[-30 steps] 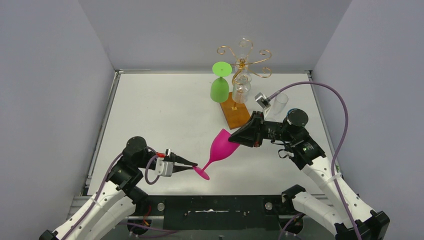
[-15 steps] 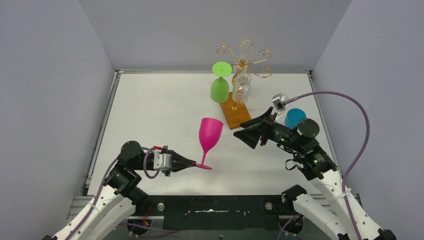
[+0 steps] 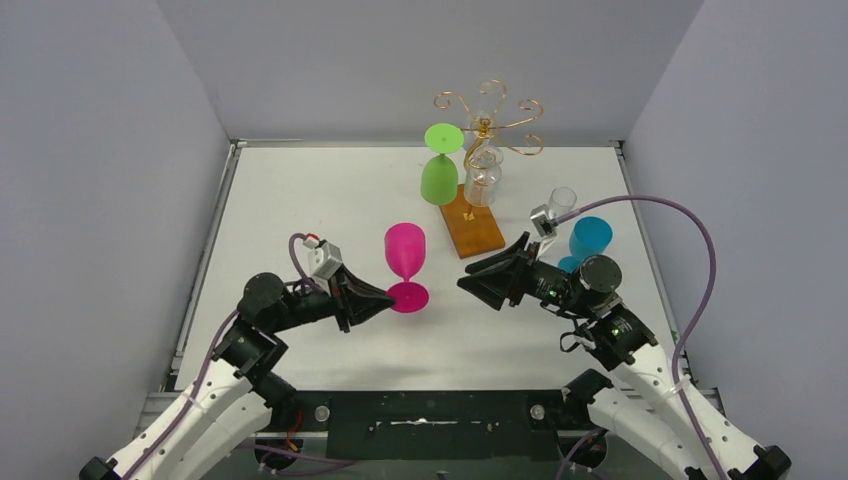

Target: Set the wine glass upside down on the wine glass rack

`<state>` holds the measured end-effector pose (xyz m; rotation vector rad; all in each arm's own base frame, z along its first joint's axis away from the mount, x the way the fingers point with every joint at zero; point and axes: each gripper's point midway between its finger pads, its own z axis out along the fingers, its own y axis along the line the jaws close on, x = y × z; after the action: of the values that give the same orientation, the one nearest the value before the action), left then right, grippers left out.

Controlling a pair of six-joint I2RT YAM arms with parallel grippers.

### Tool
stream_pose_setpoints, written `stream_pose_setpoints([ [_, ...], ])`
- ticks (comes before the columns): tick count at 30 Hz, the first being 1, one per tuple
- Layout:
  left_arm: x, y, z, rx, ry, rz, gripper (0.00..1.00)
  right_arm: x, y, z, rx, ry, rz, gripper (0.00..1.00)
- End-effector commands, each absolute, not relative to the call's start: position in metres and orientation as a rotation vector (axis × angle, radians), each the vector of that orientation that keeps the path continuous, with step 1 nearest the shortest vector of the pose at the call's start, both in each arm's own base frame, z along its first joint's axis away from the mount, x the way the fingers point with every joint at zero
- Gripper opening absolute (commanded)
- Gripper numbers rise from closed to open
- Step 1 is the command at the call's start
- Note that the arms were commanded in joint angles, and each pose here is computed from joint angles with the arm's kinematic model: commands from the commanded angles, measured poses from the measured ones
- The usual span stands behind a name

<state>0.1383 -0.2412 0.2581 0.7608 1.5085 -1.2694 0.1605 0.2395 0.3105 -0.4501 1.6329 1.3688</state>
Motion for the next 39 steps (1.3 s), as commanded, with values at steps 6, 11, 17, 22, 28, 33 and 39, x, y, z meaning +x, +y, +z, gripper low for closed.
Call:
stream_pose_setpoints([
  [6,0.156,-0.249,0.311,0.488,1.582,-1.423,0.00,0.150,0.283,0.345,-0.541,1.539,1.462,0.49],
  [11,0.153,-0.251,0.317,0.492,1.573,-1.459,0.00,0.158,0.298,0.339,-0.557,1.600,1.421,0.45],
  [17,0.149,-0.252,0.317,0.491,1.560,-1.486,0.00,0.163,0.302,0.334,-0.534,1.627,1.417,0.41],
  [22,0.150,-0.251,0.319,0.484,1.547,-1.486,0.00,0.162,0.303,0.332,-0.527,1.635,1.426,0.24],
  [28,0.154,-0.249,0.318,0.464,1.544,-1.462,0.00,0.159,0.305,0.333,-0.536,1.636,1.450,0.00],
  [33,0.161,-0.243,0.311,0.412,1.553,-1.408,0.22,0.159,0.305,0.334,-0.527,1.640,1.461,0.00],
  [39,0.175,-0.232,0.302,0.347,1.575,-1.288,0.59,0.160,0.300,0.335,-0.498,1.648,1.438,0.00],
])
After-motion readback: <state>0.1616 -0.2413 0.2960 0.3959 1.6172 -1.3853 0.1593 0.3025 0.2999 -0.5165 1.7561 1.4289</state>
